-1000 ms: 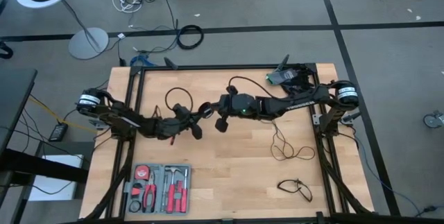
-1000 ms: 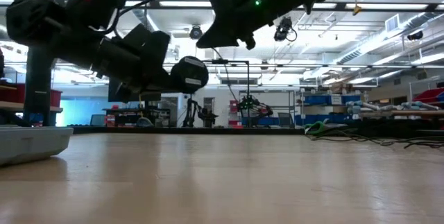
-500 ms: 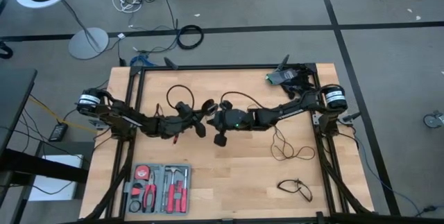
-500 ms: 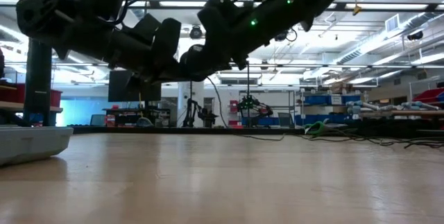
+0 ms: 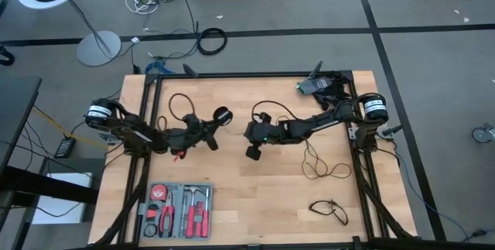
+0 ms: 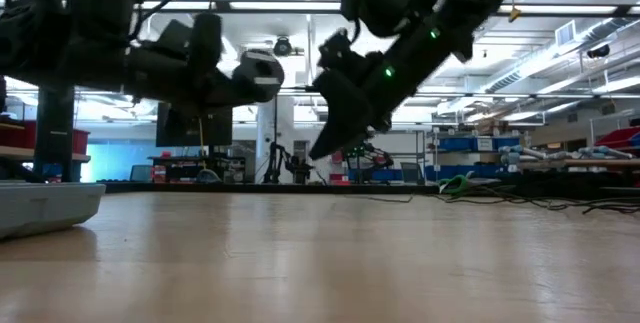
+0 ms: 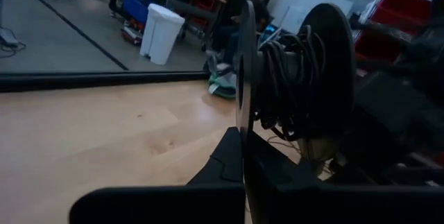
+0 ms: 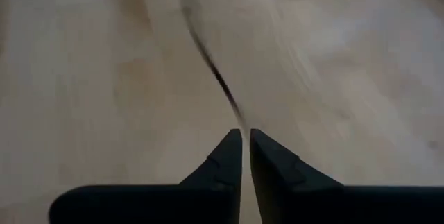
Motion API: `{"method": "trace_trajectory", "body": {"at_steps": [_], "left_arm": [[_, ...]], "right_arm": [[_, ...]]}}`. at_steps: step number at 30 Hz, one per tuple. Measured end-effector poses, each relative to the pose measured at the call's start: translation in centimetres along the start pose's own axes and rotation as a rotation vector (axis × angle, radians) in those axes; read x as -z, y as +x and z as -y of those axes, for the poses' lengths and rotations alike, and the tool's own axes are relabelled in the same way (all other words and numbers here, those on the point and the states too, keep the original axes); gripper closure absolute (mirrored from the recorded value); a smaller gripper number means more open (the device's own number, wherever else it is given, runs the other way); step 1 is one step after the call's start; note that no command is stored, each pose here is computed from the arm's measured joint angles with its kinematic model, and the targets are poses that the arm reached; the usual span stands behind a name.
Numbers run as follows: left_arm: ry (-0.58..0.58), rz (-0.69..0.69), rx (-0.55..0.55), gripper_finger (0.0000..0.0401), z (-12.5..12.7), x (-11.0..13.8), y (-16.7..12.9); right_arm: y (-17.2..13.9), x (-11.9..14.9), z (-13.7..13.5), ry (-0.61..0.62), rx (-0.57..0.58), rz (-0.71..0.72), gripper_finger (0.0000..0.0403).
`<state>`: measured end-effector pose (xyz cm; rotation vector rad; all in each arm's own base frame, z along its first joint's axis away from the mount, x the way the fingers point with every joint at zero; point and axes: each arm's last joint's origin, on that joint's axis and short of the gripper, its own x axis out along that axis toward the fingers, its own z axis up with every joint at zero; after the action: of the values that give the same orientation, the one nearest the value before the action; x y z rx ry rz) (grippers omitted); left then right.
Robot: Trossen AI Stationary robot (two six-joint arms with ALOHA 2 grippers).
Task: Coil cords
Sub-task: Coil the black wire onto the spool
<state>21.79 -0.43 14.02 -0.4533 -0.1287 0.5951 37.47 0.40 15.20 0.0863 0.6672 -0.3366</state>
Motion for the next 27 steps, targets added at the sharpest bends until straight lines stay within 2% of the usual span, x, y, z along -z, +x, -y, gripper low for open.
{"method": "trace_trajectory", "body": {"at_steps": [4,7,13,16,21,27], "left_arm": [[-0.029,-0.003,-0.005,0.0401,-0.8,0.2,-0.7],[-0.022,-0.011,-0.01,0.0401,-1.0,0.3,-0.9],[0.022,-0.01,-0.009,0.0401,-1.0,0.3,-0.9],[0.037,-0.008,-0.011,0.0401,-0.9,0.3,-0.7],[0.067,-0.008,-0.008,0.0401,-0.4,0.2,-0.3],[0.06,-0.006,-0.009,0.0401,-0.3,0.1,-0.2]], "right_arm": [[-0.3,2.6,0.8,0.056,-0.054,-0.004,0.0374],[-1.6,4.1,1.5,0.117,-0.088,0.038,0.0374],[-4.4,6.2,2.5,0.218,-0.183,0.263,0.0374],[-4.6,6.7,2.6,0.244,-0.181,0.382,0.0374],[-2.5,6.0,2.0,0.166,-0.116,0.432,0.0371],[1.1,3.4,1.3,0.0,-0.054,0.417,0.0344]]}}
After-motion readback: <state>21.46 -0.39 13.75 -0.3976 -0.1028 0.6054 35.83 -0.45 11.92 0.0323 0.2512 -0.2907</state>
